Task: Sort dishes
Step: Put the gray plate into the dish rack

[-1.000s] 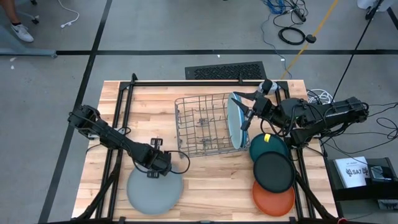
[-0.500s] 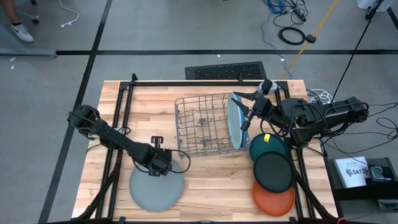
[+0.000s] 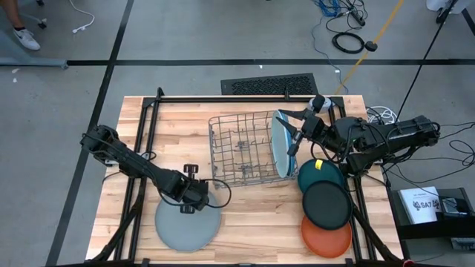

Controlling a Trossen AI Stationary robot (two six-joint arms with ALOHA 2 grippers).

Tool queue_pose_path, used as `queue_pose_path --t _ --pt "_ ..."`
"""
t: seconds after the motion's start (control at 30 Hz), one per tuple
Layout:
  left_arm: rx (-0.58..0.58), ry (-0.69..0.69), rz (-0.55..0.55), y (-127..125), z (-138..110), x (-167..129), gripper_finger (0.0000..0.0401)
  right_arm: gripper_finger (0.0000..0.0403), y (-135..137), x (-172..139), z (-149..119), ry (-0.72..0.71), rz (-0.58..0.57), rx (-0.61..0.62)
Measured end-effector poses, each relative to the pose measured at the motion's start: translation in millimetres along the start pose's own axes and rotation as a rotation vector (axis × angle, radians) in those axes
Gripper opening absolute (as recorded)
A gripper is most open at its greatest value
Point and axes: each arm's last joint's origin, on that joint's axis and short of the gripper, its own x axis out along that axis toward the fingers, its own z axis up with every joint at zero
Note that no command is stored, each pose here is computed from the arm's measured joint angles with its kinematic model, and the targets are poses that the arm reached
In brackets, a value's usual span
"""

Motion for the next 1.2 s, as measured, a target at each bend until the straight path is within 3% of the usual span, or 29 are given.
queue_pose_path --t 0.1,0.23,0.33,0.43,0.67,0.87,1.03,1.2 --pt "-0.023 0.05 0.002 2 -4 1 0.0028 0.0098 0 0 0 0.0 0.0 0.0" --pt "-0.128 0.183 0.002 8 -15 0 0.0105 0.0098 0 0 0 0.0 0.0 0.0" --pt "-0.209 0.305 -0.069 9 -22 0 0.0166 0.0098 0 0 0 0.001 0.001 -0.001" --pt "-0.222 0.352 -0.112 8 -29 5 0.0201 0.0098 0 0 0 0.001 0.001 -0.002" --pt "-0.307 0.289 -0.171 15 -57 17 0.0211 0.0098 0 0 0 0.003 0.001 0.0" --pt "-0.412 0.078 -0.258 27 -74 1 0.0212 0.0098 0 0 0 0.002 0.001 0.0" --pt "-0.478 -0.019 -0.301 36 -88 -12 0.0212 0.0098 0 0 0 0.002 0.001 0.001" --pt "-0.58 -0.056 -0.348 46 -106 -6 0.0212 0.0098 0 0 0 0.002 0.001 0.005"
